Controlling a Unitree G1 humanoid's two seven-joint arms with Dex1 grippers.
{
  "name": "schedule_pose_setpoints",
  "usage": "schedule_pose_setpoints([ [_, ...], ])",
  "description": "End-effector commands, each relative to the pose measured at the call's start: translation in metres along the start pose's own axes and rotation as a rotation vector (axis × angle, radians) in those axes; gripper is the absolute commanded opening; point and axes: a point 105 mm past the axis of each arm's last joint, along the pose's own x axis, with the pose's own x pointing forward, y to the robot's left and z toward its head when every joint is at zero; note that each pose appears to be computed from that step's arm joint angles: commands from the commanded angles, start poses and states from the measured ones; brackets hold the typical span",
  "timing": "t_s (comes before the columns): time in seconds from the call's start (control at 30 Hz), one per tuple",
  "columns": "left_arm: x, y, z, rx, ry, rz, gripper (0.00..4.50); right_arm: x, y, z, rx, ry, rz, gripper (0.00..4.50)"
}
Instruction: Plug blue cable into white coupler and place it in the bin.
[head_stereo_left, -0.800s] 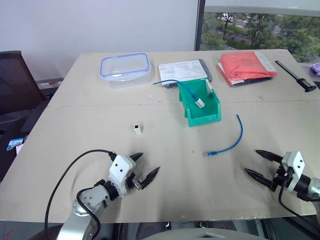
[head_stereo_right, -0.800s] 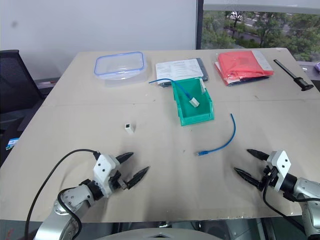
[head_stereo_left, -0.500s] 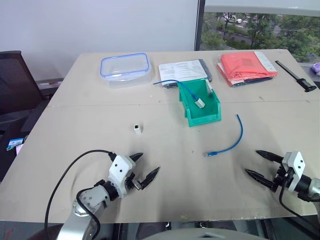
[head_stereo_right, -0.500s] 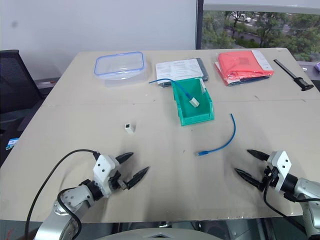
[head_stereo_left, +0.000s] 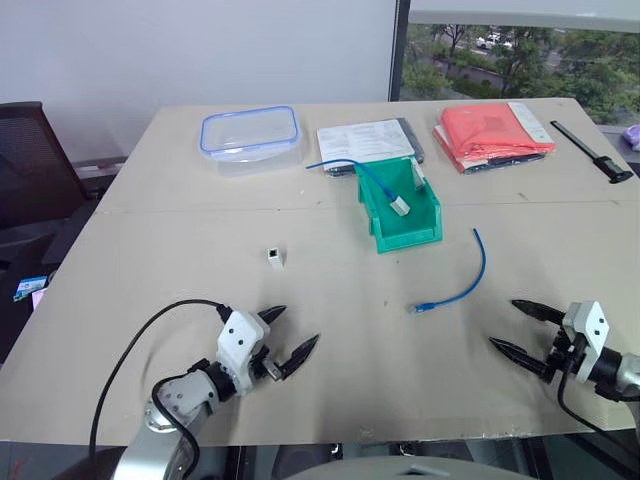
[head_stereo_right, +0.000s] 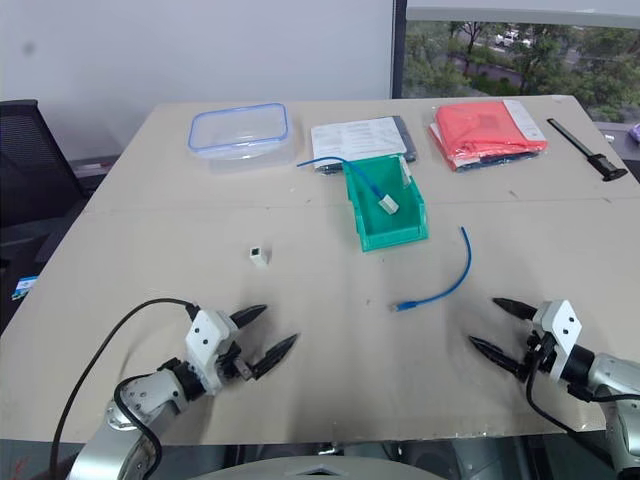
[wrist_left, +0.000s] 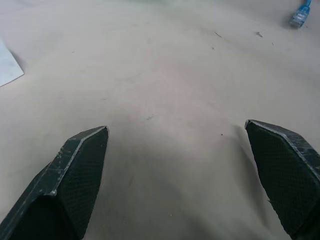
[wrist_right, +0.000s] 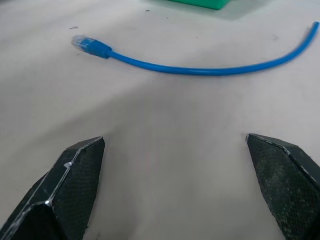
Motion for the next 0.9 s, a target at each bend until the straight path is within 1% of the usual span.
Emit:
schedule_pose_setpoints([
  [0.03,0.003,-0.017,0.017,0.02,-0.013,-0.175,4.5,0.024,0.009,0.036,-0.112,-0.039,0.107,4.45],
  [0.1,0.004,-0.02,0.034,0.072,-0.03,-0.261,4.5,0.038,0.017,0.047,-0.152,-0.037,0.183,4.45],
  [0.2,0.005,-0.024,0.051,0.12,-0.039,-0.345,4.5,0.053,0.025,0.05,-0.201,0.013,0.256,4.45],
  [0.27,0.006,-0.026,0.059,0.167,-0.031,-0.397,4.5,0.061,0.028,0.048,-0.218,0.054,0.302,4.45],
  [0.4,0.006,-0.026,0.076,0.249,-0.024,-0.482,4.5,0.078,0.024,0.036,-0.256,0.167,0.371,4.45],
  [0.47,0.006,-0.025,0.08,0.26,-0.023,-0.499,4.5,0.083,0.021,0.032,-0.274,0.194,0.386,4.45],
  [0.57,0.005,-0.025,0.085,0.268,-0.022,-0.52,4.5,0.096,0.019,0.036,-0.287,0.182,0.414,3.65],
  [0.7,0.005,-0.023,0.086,0.268,-0.021,-0.516,4.5,0.108,0.022,0.043,-0.297,0.156,0.441,1.62],
  [0.73,0.005,-0.021,0.087,0.266,-0.023,-0.509,4.5,0.111,0.024,0.043,-0.297,0.154,0.454,1.33],
  [0.8,0.006,-0.018,0.087,0.26,-0.029,-0.496,4.5,0.12,0.027,0.044,-0.297,0.15,0.472,0.26],
  [0.83,0.006,-0.016,0.087,0.261,-0.029,-0.489,4.5,0.125,0.027,0.046,-0.297,0.145,0.475,0.12],
  [0.9,0.007,-0.012,0.087,0.269,-0.023,-0.477,4.5,0.138,0.027,0.052,-0.305,0.135,0.474,0.12],
])
